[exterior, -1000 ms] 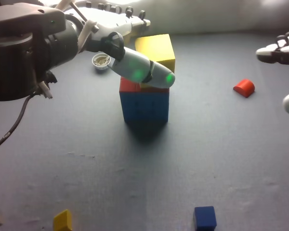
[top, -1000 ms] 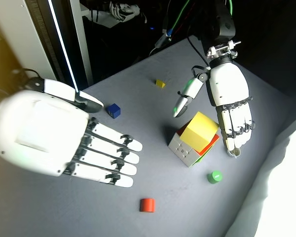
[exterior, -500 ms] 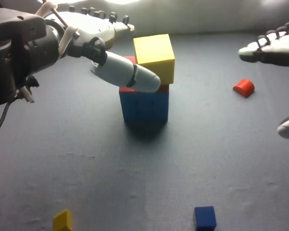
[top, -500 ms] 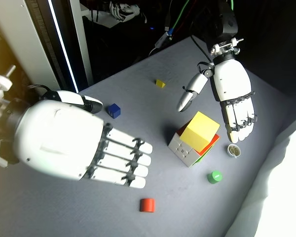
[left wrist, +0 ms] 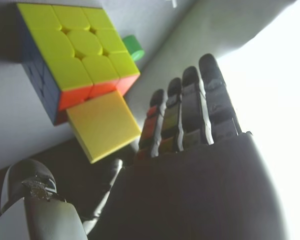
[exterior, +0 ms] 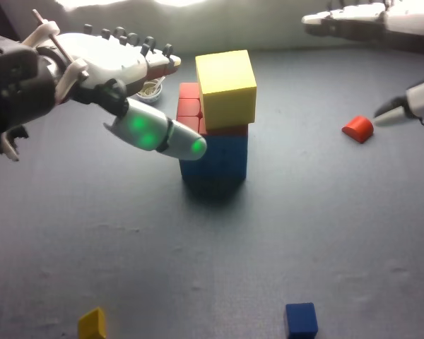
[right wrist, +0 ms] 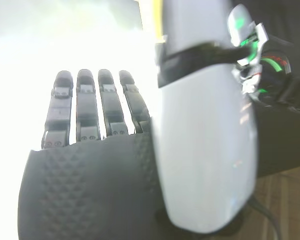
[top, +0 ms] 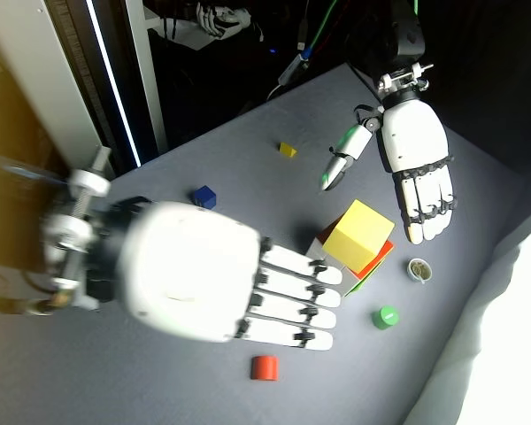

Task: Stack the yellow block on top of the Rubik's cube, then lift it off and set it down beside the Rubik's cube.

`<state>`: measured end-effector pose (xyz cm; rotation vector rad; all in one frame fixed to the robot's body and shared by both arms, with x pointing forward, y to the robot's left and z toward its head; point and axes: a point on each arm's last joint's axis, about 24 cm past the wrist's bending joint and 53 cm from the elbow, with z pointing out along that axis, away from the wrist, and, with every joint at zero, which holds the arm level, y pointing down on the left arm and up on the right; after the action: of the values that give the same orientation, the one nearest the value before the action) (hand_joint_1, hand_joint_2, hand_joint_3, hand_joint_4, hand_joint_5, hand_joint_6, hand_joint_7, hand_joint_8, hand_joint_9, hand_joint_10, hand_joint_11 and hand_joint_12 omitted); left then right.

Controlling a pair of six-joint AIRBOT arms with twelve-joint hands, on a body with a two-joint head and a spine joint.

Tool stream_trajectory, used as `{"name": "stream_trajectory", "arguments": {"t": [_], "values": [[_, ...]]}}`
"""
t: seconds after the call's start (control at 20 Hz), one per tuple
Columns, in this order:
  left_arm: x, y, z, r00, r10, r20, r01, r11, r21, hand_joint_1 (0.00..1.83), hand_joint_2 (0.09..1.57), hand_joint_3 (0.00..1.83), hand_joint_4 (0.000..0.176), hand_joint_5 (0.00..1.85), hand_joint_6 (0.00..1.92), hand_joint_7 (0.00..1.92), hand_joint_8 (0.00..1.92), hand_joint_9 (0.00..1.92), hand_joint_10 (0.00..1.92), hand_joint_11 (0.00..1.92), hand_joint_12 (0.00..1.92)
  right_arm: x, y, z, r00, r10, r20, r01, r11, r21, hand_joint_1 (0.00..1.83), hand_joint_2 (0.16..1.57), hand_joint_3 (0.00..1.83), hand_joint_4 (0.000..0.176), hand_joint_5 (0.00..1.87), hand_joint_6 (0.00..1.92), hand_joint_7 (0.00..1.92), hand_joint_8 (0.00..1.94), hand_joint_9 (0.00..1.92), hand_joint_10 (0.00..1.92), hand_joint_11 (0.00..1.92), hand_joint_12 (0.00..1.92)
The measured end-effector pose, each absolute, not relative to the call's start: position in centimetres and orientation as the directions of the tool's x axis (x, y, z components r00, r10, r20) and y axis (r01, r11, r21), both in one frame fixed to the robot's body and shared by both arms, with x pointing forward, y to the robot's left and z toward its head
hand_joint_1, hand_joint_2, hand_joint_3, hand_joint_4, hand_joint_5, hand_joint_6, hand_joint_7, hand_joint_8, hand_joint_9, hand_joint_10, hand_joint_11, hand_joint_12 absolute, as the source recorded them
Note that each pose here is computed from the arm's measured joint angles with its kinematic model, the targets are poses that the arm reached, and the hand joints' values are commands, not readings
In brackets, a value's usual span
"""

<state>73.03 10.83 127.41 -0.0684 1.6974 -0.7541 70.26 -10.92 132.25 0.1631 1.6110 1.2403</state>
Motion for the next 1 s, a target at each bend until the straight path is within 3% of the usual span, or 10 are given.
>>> {"name": "stream_trajectory", "arguments": {"t": [0.15,0.3,0.55,0.65,0.85,0.9,1.0], "values": [[72.7,12.0,126.6,-0.289,-0.424,-0.858,0.332,0.797,-0.505,0.12,0.85,0.00,0.000,0.00,0.00,0.02,0.00,0.05,0.00,0.00,0.21,70.4,-8.9,133.6,-0.464,0.647,-0.605,-0.446,0.420,0.791,1.62,0.99,0.01,0.000,0.00,0.00,0.00,0.00,0.00,0.00,0.00,0.00],[72.1,13.1,125.6,-0.310,-0.437,-0.844,0.302,0.797,-0.523,0.13,0.83,0.00,0.000,0.05,0.00,0.08,0.00,0.11,0.01,0.00,0.34,70.4,-8.0,134.6,-0.499,0.683,-0.533,-0.407,0.358,0.840,1.65,1.01,0.02,0.000,0.00,0.00,0.00,0.00,0.00,0.00,0.00,0.00],[70.7,14.8,124.1,-0.341,-0.493,-0.801,0.213,0.789,-0.576,0.06,0.86,0.00,0.000,0.04,0.00,0.08,0.00,0.10,0.00,0.00,0.36,71.0,-5.9,136.2,-0.554,0.729,-0.402,-0.312,0.266,0.912,1.63,1.02,0.02,0.000,0.00,0.00,0.00,0.00,0.00,0.00,0.00,0.00],[70.3,15.0,123.3,-0.355,-0.519,-0.778,0.171,0.782,-0.599,0.06,0.85,0.00,0.000,0.01,0.00,0.03,0.01,0.05,0.01,0.00,0.22,70.9,-5.1,136.0,-0.571,0.725,-0.385,-0.296,0.256,0.920,1.64,1.02,0.02,0.000,0.00,0.00,0.00,0.00,0.00,0.00,0.00,0.00],[69.2,16.3,122.4,-0.344,-0.559,-0.754,0.096,0.778,-0.621,0.09,0.84,0.00,0.000,0.03,0.00,0.06,0.00,0.10,0.00,0.00,0.34,71.1,-4.4,135.1,-0.588,0.722,-0.365,-0.264,0.255,0.930,1.60,1.02,0.01,0.000,0.00,0.00,0.00,0.00,0.00,0.00,0.00,0.00],[69.0,16.4,121.9,-0.351,-0.562,-0.749,0.082,0.778,-0.622,0.09,0.85,0.00,0.000,0.01,0.00,0.04,0.00,0.07,0.00,0.00,0.27,71.1,-4.2,134.9,-0.593,0.718,-0.365,-0.261,0.257,0.930,1.62,1.02,0.01,0.000,0.00,0.00,0.00,0.00,0.00,0.00,0.00,0.00],[68.3,15.8,121.1,-0.373,-0.556,-0.743,0.076,0.780,-0.621,0.07,0.85,0.00,0.000,0.05,0.00,0.08,0.00,0.11,0.01,0.00,0.40,70.9,-3.6,134.8,-0.608,0.717,-0.341,-0.252,0.234,0.939,1.60,1.03,0.01,0.000,0.00,0.00,0.00,0.00,0.00,0.00,0.00,0.00]]}}
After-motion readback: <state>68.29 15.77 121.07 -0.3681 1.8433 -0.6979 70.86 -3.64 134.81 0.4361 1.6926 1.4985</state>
